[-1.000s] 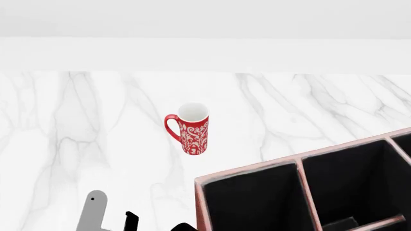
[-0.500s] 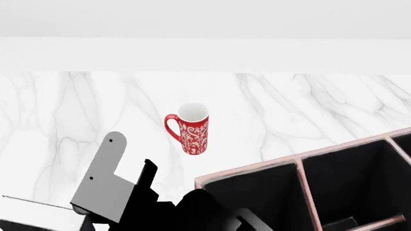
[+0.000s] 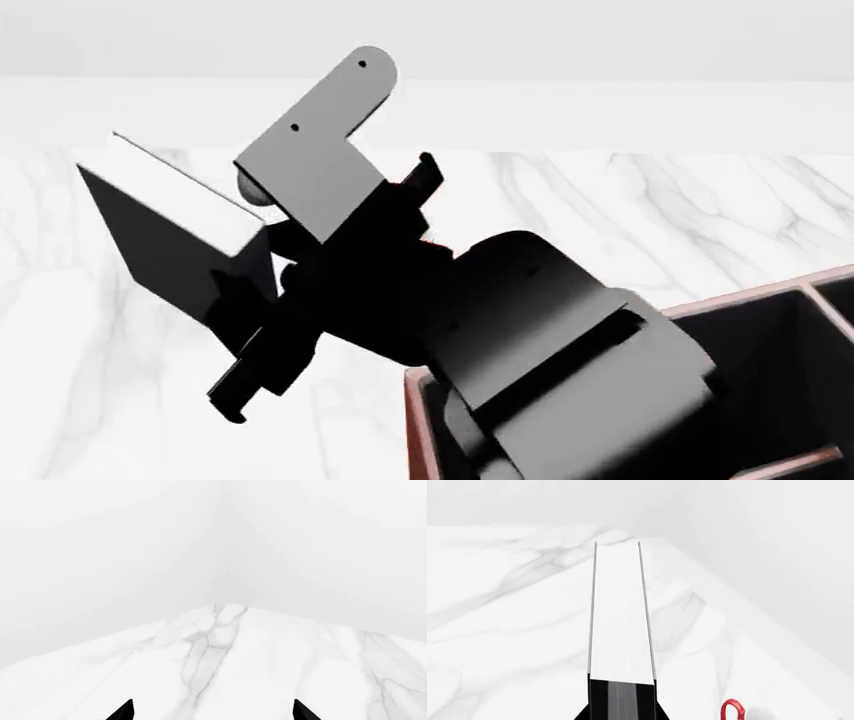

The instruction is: Pick up the book and place it in the right compartment of the caddy.

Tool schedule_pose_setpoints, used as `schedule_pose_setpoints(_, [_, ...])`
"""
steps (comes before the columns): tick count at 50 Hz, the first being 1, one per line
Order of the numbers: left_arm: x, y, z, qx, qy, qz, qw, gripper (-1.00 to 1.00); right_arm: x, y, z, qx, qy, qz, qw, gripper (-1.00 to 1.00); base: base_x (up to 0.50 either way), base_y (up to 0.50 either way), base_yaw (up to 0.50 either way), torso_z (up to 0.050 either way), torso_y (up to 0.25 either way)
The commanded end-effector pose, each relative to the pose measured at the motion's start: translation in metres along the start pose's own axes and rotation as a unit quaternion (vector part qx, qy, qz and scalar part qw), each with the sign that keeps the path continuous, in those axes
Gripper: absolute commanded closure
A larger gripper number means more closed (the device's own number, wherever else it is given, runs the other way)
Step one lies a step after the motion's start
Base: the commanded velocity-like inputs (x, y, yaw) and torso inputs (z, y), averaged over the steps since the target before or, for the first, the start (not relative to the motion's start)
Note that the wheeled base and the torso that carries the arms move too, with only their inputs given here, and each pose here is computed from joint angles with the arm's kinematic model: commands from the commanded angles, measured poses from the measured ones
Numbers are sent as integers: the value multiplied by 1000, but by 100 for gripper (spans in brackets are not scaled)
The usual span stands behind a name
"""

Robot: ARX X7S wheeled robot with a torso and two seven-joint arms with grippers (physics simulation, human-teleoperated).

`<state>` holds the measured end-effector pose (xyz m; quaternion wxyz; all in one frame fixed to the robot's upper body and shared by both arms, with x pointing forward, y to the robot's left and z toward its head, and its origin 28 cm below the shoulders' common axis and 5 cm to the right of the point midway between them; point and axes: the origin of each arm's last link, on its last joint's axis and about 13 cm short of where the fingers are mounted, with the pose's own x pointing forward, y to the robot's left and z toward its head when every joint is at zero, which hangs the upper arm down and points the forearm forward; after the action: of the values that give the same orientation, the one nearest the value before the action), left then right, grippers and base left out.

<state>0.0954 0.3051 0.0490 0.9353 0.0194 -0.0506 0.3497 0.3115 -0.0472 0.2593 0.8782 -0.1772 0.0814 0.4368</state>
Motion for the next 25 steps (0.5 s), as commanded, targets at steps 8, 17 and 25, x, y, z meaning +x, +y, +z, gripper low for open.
schedule_pose_setpoints(8, [0, 0, -1, -3, 2, 0, 1000, -100, -34, -46, 25, 66, -26, -183, 980, 100, 0, 0, 0, 0, 0])
schedule_pose_setpoints(17, [0, 1, 1, -4, 1, 1, 1000, -100, -53, -71, 27, 102, -14, -273, 957, 100, 0, 0, 0, 0, 2])
schedule_pose_setpoints(25, [1, -1, 2, -3, 0, -2, 1000, -100, -62, -86, 25, 117, -9, -314, 942, 100, 0, 0, 0, 0, 1])
